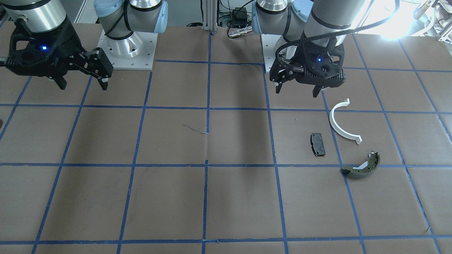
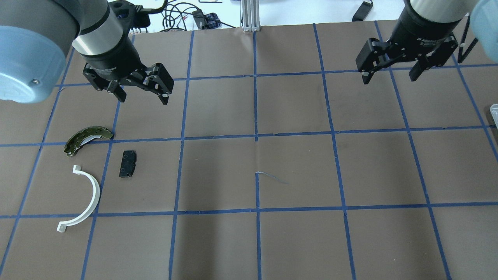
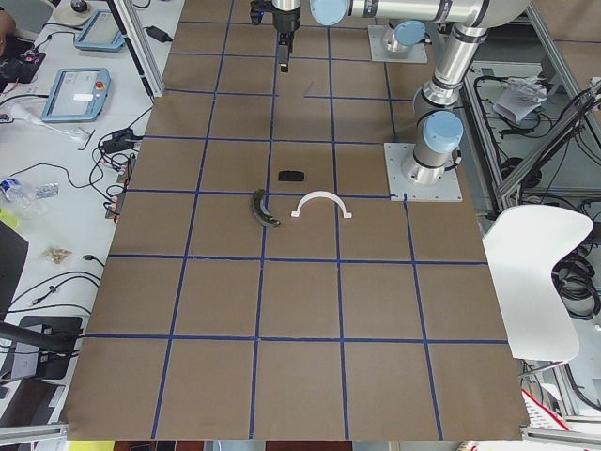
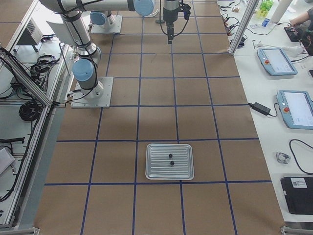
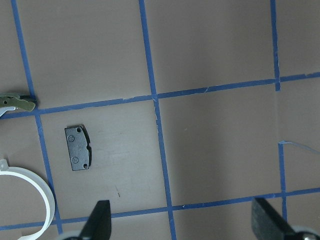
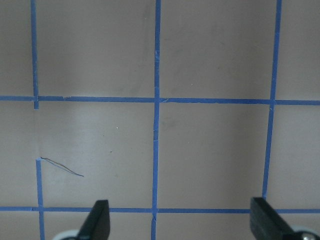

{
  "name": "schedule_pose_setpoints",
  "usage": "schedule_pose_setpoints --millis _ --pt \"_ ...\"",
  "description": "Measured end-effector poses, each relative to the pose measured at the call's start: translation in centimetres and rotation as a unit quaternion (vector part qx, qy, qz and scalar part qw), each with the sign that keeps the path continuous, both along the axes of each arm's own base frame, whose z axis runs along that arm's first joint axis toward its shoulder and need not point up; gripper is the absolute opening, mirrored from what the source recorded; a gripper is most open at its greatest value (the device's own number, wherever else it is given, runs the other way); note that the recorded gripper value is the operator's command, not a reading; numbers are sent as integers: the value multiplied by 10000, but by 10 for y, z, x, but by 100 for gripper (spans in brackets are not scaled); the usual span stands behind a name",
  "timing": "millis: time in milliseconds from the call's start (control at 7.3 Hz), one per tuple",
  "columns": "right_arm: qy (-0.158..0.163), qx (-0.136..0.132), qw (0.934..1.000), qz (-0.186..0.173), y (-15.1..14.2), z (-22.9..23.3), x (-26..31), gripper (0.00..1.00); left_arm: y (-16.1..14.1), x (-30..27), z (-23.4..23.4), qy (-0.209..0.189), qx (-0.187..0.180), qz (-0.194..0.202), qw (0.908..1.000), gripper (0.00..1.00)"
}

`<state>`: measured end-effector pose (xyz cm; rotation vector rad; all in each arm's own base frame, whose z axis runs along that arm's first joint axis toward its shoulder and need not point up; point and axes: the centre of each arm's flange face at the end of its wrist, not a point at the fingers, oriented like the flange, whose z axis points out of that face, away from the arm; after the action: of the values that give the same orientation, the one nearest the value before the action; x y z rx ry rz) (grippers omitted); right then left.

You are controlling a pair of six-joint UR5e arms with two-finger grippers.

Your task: Place bearing gear from tray to pile

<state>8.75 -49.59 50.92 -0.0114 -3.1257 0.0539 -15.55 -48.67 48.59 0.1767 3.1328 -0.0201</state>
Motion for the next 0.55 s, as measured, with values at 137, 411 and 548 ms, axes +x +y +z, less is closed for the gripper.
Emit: schedule_pose_setpoints --millis 137,411,548 --pt "64 45 9999 -114 -4 -3 -22 100 0 0 0 0 0 0 10000 100" --pt "336 277 9990 -65 -17 -19 -82 100 0 0 0 0 0 0 10000 100" --pt "376 416 9984 67 -22 -28 -115 100 0 0 0 0 0 0 10000 100"
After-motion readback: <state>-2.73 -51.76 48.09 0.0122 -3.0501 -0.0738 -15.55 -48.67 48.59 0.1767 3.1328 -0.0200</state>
